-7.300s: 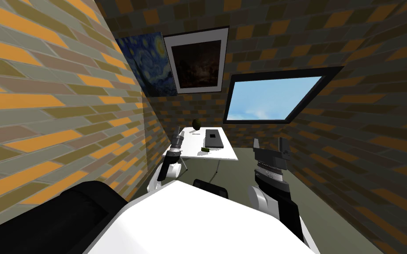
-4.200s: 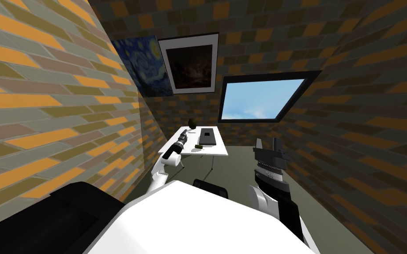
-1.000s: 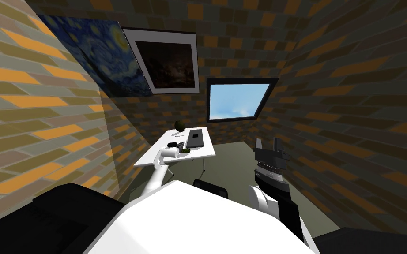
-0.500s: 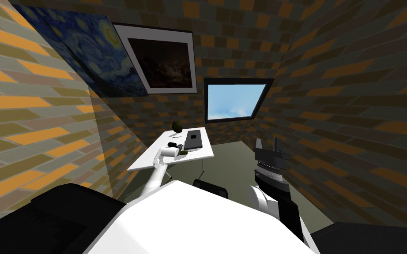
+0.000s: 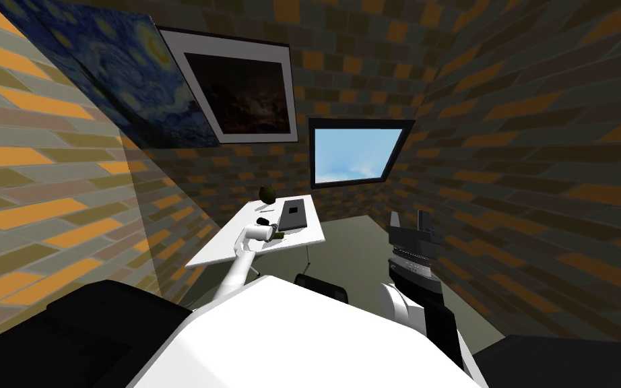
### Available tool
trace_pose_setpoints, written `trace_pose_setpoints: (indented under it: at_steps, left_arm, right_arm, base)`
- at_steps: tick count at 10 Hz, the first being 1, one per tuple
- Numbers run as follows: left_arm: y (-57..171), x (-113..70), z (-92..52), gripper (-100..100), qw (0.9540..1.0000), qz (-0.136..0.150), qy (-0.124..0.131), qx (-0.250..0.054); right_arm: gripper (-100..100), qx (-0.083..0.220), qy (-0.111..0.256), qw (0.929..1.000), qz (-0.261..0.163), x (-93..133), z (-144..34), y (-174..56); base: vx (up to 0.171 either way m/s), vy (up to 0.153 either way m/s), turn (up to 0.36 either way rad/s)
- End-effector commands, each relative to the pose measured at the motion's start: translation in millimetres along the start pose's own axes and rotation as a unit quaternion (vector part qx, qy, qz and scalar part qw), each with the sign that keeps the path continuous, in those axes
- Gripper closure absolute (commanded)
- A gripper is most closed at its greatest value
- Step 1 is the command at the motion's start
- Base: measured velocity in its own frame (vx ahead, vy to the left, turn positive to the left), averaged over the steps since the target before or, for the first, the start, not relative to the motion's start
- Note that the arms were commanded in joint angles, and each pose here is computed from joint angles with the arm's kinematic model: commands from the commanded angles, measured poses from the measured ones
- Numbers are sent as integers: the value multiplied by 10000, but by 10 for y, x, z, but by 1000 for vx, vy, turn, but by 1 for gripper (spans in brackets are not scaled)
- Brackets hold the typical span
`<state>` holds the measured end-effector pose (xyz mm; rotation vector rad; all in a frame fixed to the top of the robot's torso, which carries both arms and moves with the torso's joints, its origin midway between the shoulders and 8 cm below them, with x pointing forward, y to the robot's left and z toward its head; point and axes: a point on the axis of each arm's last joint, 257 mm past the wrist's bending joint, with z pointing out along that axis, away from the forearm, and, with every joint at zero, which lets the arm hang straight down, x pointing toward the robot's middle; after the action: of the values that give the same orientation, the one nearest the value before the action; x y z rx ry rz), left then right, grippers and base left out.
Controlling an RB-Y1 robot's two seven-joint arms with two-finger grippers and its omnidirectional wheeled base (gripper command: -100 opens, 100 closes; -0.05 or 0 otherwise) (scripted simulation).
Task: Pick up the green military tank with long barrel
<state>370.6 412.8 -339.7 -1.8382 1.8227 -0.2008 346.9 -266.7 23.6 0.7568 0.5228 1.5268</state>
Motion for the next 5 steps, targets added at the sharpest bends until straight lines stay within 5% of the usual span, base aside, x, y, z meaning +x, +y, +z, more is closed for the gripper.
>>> trace_pose_setpoints:
  at_steps: [1,2,5]
  left_arm:
    - [0,0,0,0,10000,0,0,0]
    - [11,12,84,-100,10000,-5,-2,3]
    - [22,17,156,-100,10000,-8,-2,-6]
  right_arm:
    - [0,0,0,10000,0,0,0,0]
    - [0,0,0,10000,0,0,0,0]
    - [0,0,0,10000,0,0,0,0]
  base:
    - [0,0,0]
    - [10,8,-7]
    - [12,13,-6]
